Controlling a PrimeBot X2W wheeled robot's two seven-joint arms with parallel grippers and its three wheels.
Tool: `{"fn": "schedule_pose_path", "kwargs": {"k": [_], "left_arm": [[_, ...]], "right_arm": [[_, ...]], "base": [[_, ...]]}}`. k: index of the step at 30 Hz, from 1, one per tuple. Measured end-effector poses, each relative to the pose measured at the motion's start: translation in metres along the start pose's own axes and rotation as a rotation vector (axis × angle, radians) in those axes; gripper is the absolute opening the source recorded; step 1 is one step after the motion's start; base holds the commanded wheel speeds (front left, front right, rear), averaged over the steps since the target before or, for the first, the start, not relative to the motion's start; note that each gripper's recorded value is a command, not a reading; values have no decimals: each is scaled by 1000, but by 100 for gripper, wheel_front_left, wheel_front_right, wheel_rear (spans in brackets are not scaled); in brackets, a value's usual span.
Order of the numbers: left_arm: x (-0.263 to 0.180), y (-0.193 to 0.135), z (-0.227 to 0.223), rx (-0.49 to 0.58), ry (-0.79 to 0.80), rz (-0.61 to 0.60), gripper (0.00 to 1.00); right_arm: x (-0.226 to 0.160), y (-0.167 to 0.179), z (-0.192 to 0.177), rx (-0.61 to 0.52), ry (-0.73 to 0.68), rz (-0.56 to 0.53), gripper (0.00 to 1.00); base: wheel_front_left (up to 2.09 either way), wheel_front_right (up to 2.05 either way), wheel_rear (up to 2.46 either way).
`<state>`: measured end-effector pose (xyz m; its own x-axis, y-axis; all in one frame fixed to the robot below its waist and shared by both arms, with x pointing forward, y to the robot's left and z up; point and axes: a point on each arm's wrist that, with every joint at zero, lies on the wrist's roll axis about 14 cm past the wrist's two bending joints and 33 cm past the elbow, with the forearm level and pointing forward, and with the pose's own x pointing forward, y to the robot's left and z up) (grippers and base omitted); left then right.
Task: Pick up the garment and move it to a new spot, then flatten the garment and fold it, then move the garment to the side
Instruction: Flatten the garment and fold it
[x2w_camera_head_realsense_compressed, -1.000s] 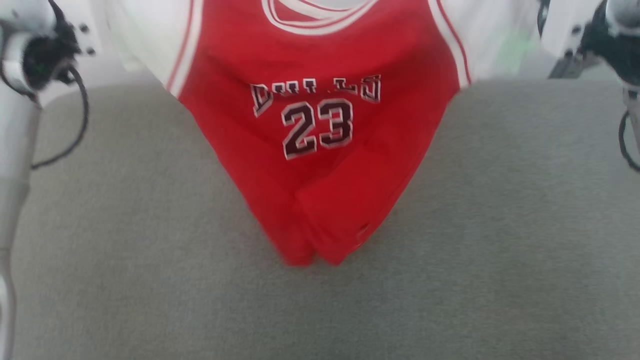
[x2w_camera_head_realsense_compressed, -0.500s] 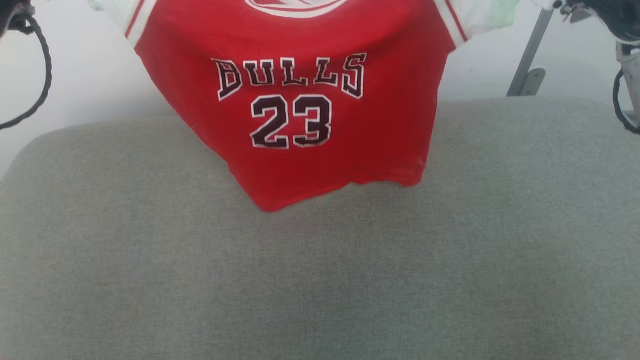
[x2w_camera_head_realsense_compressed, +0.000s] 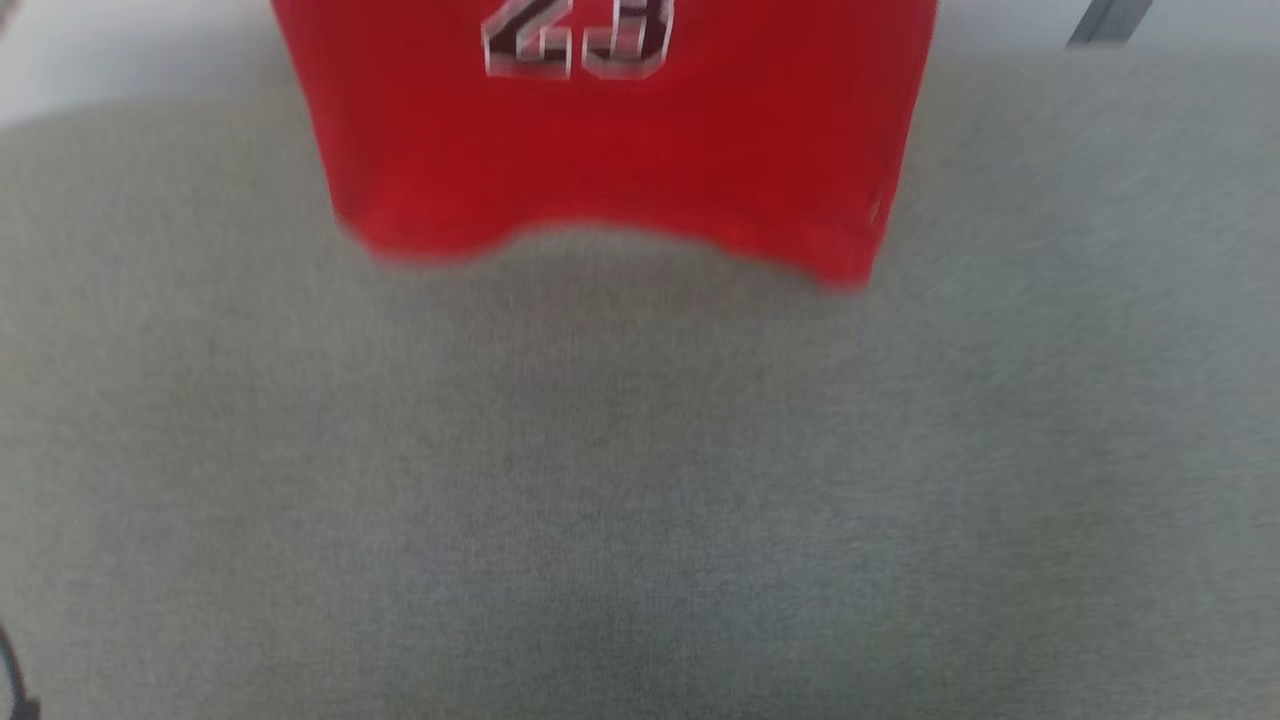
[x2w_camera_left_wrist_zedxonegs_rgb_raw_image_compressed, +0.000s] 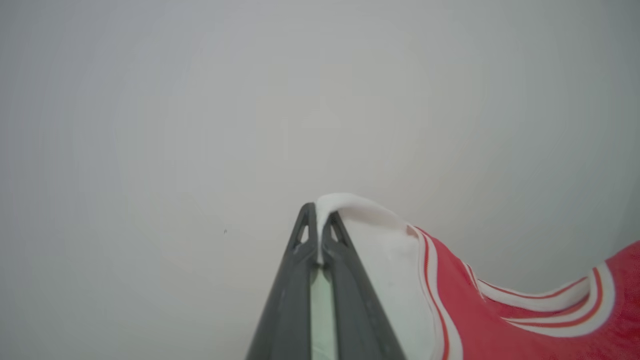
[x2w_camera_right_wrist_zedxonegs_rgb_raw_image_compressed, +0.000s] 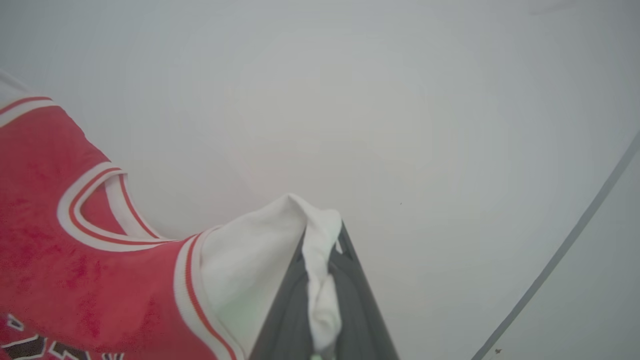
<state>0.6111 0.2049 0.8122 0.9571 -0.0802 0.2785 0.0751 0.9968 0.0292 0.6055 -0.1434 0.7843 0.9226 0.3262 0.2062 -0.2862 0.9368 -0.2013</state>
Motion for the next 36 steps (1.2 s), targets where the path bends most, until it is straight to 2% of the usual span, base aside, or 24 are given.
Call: {"fn": "schedule_pose_path", "kwargs": {"k": [7, 9, 12, 18, 19, 21, 23, 25, 27, 32, 36], "left_arm": [[34, 4, 6, 67, -254, 21, 0], [38, 3, 4, 77, -309, 12, 0], [40, 9, -20, 99, -285, 3, 0], [21, 33, -102, 109, -77, 33, 0], [15, 35, -117, 105, -32, 34, 0], [2, 37, -141, 98, 59, 32, 0], [-13, 39, -164, 78, 148, 37, 0], [-21, 39, -173, 66, 175, 37, 0], [-39, 42, -198, 27, 285, 52, 0], [-91, 40, -249, 20, 526, 38, 0], [-139, 26, -283, -22, 699, 3, 0]], "right_arm": [[42, -19, -4, -177, -226, -27, 0], [53, -17, -9, -231, -239, -20, 0], [67, -6, -35, -247, -210, 8, 0], [63, 33, -120, -108, -53, 82, 0], [59, 37, -129, -54, -27, 82, 0], [49, 47, -146, -22, 41, 107, 0], [39, 57, -156, 74, 78, 120, 0], [33, 63, -164, 74, 116, 140, 0], [19, 69, -172, 143, 158, 154, 0], [-23, 83, -196, 218, 305, 216, 0], [-64, 89, -215, 277, 414, 251, 0]], "base": [[0, 0, 0], [0, 0, 0], [0, 0, 0], [0, 0, 0], [0, 0, 0], [0, 0, 0], [0, 0, 0], [0, 0, 0], [0, 0, 0], [0, 0, 0], [0, 0, 0]]}}
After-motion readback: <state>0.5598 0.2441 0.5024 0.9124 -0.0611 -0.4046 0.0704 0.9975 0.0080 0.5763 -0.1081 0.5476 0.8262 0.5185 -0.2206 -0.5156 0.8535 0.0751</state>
